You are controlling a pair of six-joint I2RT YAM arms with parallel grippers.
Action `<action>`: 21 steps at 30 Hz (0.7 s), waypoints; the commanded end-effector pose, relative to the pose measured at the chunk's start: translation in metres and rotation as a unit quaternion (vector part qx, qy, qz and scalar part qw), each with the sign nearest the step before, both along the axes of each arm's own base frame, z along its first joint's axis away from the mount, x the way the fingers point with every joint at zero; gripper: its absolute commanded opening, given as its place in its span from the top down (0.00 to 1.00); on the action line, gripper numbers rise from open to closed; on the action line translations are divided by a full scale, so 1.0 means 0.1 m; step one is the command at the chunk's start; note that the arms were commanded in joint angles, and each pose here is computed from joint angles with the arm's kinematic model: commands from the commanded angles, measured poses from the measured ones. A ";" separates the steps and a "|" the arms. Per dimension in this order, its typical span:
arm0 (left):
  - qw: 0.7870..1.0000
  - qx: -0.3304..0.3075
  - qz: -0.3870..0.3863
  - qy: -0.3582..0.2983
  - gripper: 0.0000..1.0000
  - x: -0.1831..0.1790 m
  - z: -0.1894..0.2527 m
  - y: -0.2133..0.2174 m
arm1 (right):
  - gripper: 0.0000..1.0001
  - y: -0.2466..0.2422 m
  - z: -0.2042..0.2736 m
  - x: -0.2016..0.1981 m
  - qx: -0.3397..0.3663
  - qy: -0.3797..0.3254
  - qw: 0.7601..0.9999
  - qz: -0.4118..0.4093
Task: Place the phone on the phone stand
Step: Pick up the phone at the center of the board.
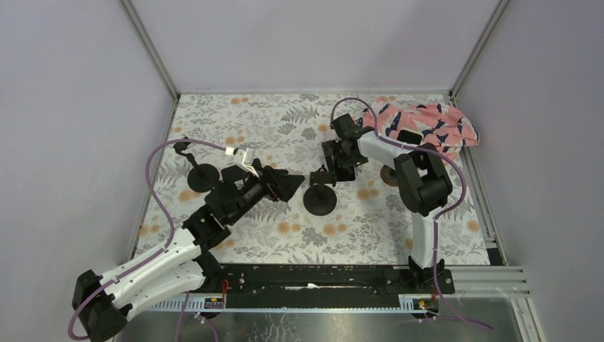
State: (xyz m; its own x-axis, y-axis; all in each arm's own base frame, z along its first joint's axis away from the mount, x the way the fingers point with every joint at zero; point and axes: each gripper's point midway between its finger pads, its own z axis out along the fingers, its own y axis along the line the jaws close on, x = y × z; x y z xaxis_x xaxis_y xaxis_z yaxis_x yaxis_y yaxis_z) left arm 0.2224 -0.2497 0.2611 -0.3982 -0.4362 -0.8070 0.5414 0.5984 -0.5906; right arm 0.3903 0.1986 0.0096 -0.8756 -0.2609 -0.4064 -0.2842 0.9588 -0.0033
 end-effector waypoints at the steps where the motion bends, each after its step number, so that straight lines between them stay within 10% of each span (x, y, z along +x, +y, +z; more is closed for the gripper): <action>1: 1.000 -0.021 -0.009 -0.015 0.17 -0.02 0.12 -0.04 | 0.00 -0.07 -0.19 -0.26 -0.007 0.051 0.999 0.005; 11: 0.999 -0.026 -0.014 -0.014 0.17 -0.02 0.15 -0.07 | 0.08 -0.08 -0.30 -0.34 0.002 0.070 0.998 0.010; 21: 0.999 -0.041 -0.022 -0.017 0.17 -0.04 0.23 -0.09 | 0.53 -0.07 -0.02 -0.19 0.018 0.030 0.999 0.023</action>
